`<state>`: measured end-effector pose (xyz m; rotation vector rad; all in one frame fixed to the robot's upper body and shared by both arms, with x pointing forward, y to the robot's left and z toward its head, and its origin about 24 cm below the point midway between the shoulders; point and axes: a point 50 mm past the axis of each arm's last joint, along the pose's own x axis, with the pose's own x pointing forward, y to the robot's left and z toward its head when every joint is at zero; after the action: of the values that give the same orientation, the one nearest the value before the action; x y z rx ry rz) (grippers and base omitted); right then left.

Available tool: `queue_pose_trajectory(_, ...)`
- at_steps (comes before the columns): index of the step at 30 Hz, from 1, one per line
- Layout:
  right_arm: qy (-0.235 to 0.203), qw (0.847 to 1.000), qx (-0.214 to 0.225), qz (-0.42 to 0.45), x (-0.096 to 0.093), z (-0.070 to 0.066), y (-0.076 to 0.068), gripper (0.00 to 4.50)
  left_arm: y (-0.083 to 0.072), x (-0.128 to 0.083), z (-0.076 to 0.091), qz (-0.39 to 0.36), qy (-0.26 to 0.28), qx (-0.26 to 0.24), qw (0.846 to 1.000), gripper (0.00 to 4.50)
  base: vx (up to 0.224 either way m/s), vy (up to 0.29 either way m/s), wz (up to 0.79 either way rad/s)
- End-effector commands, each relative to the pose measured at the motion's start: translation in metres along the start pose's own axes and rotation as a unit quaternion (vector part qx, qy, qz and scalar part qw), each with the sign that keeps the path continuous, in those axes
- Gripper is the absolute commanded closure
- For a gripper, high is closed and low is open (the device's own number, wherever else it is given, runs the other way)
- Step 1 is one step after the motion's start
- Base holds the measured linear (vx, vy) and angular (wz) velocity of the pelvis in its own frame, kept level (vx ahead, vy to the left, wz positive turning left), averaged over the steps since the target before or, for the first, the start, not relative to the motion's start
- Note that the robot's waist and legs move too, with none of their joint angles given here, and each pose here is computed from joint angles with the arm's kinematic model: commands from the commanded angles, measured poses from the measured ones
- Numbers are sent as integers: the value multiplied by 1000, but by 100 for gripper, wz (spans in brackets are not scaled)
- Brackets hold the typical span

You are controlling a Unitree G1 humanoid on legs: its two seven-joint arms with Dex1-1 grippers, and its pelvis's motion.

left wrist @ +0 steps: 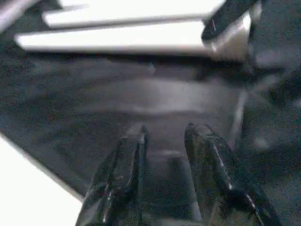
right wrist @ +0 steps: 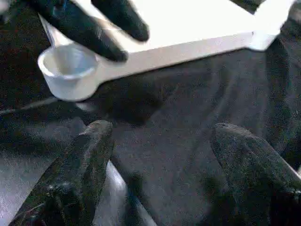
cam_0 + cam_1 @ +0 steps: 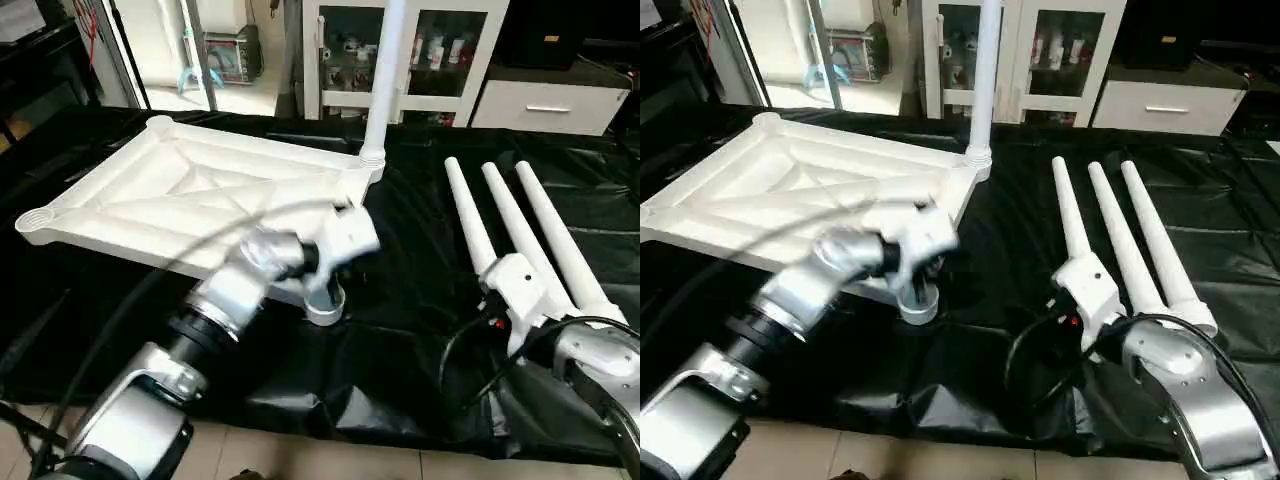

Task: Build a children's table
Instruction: Rotate table base

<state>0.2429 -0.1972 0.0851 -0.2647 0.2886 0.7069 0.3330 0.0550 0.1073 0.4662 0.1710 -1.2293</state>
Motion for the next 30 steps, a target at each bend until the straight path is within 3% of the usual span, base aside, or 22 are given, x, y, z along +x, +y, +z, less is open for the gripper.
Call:
queue_pose_trajectory(1, -19, 1000, 7, -12, 0, 7, -6, 87, 9, -14, 9, 20, -32, 4, 999, 291, 0, 0, 0)
queue_pose_trajectory(5, -39, 999, 15, 2, 6, 13, -3, 87, 17, -44, 4, 48, -25, 9, 998, 291, 0, 0, 0)
queue_pose_trajectory(6, -41, 999, 14, 11, 9, 14, -1, 87, 17, -60, -3, 47, -1, 17, 999, 291, 0, 0, 0)
queue_pose_trajectory(12, -30, 999, 8, 33, 13, 12, 2, 87, 10, -96, -31, 9, 101, 29, 994, 291, 0, 0, 0)
queue_pose_trajectory(15, -24, 999, 4, 48, 15, 10, 4, 87, 11, -97, -44, 19, 134, 56, 989, 291, 0, 0, 0)
queue_pose_trajectory(30, -16, 998, -4, 61, 14, 8, 8, 87, 9, -75, -61, -40, 182, 111, 976, 291, 0, 0, 0)
